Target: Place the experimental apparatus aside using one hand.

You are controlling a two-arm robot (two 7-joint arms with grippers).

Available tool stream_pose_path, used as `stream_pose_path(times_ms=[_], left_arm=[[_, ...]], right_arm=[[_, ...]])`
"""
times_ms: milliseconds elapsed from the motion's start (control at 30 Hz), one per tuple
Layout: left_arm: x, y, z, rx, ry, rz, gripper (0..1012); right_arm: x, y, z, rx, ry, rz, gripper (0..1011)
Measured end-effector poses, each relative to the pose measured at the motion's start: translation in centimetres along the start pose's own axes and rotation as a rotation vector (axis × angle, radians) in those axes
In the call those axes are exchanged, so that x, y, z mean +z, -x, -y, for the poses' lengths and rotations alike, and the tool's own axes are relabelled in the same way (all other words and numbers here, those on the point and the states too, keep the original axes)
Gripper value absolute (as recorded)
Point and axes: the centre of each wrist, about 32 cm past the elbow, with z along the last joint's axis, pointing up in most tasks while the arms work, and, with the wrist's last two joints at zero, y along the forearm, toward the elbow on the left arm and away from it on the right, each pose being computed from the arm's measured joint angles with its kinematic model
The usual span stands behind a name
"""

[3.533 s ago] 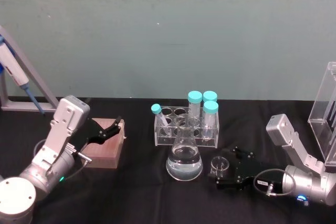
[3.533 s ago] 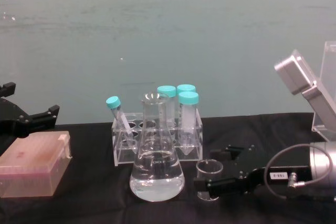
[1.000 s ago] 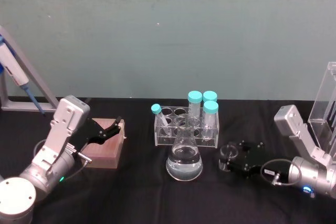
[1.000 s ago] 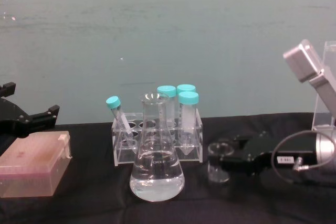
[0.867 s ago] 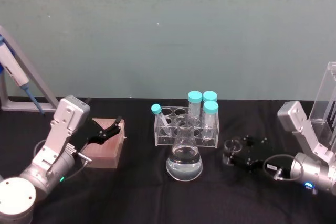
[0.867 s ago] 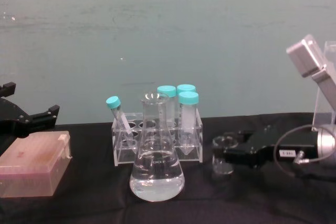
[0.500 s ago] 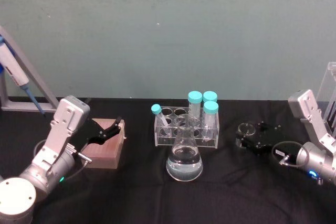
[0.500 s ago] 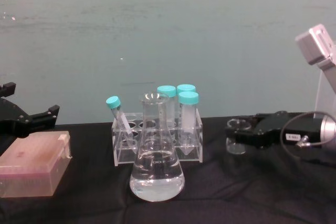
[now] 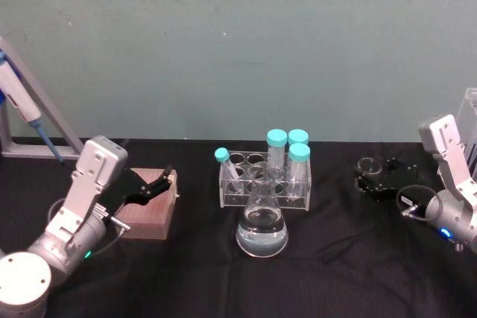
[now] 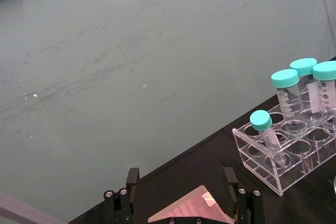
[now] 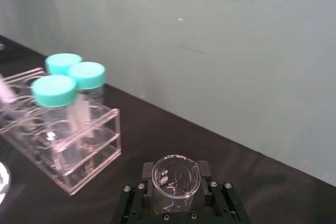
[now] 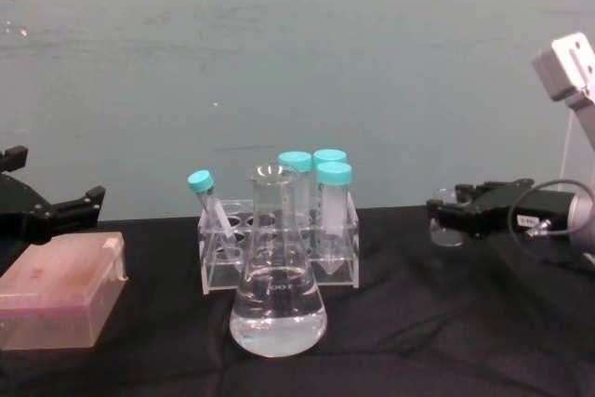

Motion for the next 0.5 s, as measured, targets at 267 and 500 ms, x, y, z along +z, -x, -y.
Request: stream_pose_path(times_ms=[267, 500], left_arm=[[0.0, 0.0, 0.0, 0.0, 0.0, 0.0, 1000], [0.0, 0.0, 0.0, 0.0, 0.0, 0.0, 1000]], right_arm=[[0.1, 0.5, -0.5, -0.094, -0.001, 0.0, 508], [-0.2, 1.4, -0.9, -0.164, -0.006, -0.012, 508]])
